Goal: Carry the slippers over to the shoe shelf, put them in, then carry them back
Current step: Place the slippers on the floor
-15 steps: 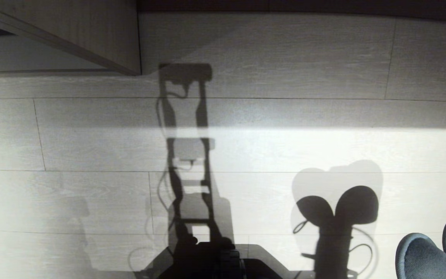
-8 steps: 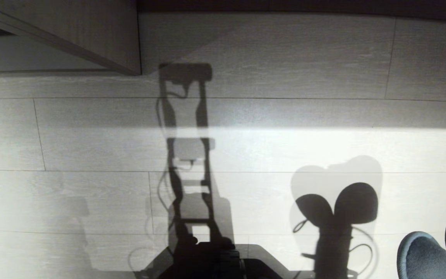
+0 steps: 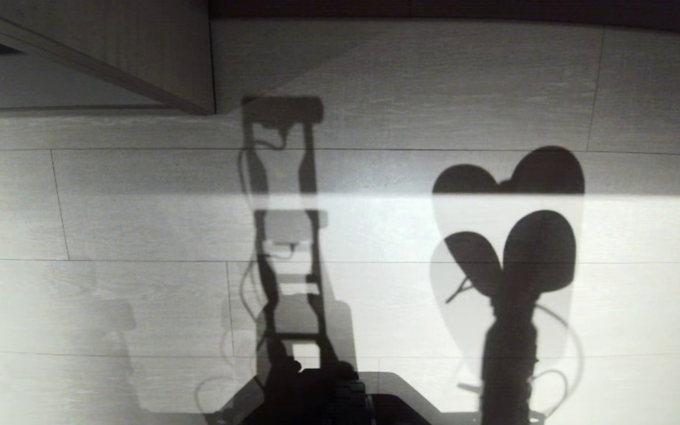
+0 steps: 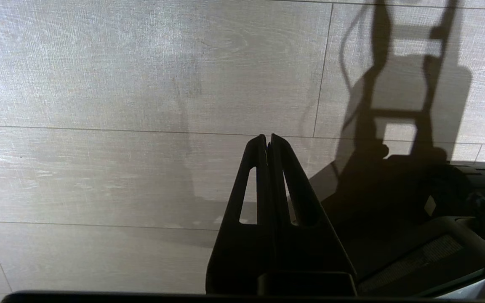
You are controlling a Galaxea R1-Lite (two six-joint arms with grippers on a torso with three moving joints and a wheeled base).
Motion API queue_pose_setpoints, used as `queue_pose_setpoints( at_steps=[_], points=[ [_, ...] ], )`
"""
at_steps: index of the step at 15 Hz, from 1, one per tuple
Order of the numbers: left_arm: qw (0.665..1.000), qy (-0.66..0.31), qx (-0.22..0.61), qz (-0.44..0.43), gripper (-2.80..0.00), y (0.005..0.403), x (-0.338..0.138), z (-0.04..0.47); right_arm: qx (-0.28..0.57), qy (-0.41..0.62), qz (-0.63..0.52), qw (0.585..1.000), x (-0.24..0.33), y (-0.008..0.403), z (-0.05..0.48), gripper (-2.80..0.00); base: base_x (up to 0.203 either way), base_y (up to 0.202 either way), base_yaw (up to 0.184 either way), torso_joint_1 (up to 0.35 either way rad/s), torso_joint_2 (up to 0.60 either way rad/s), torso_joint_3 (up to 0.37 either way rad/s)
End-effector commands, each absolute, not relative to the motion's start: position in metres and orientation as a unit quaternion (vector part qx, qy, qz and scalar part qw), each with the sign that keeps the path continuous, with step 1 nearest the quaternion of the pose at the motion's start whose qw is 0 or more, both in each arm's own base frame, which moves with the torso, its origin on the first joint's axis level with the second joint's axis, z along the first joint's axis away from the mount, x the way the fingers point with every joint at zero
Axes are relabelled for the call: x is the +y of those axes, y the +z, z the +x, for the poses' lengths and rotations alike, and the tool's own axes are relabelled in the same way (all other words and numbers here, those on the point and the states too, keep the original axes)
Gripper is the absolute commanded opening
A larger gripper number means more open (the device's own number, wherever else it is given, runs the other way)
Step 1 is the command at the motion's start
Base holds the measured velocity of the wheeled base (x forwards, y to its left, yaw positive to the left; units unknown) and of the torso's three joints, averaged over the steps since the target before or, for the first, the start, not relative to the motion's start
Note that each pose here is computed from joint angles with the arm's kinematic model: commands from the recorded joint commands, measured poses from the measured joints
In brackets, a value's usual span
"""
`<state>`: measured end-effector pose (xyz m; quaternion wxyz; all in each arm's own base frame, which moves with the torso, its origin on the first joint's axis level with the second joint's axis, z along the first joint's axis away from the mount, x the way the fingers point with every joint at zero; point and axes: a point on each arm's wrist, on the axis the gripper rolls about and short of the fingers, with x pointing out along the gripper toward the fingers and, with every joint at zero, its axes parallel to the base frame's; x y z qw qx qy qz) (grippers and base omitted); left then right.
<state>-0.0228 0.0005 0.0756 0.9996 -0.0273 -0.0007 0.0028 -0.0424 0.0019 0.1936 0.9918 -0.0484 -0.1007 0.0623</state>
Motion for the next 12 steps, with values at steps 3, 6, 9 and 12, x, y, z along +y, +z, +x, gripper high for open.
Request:
queue_pose_setpoints(
  at_steps=[3,6,9,12],
  points=[
    [1.0,0.003,-0.001,-0.028,-2.8,0.076,0.001,-0.023,-0.045,0.067,-0.048,0.996,0.003,0.238,-0.001,-2.8,0.0,0.0,0.0,0.0,0.0,0.0],
    [1.0,0.003,-0.001,-0.028,-2.8,0.076,0.001,-0.023,-0.027,0.055,-0.047,0.997,0.003,0.255,0.039,-2.8,0.0,0.0,0.0,0.0,0.0,0.0],
    [1.0,0.003,-0.001,-0.028,-2.8,0.076,0.001,-0.023,-0.017,0.037,-0.047,0.998,0.003,0.262,0.094,-2.8,0.0,0.0,0.0,0.0,0.0,0.0],
    [1.0,0.003,-0.001,-0.028,-2.8,0.076,0.001,-0.023,-0.043,0.019,-0.047,0.998,0.001,0.263,0.139,-2.8,0.0,0.0,0.0,0.0,0.0,0.0]
  ],
)
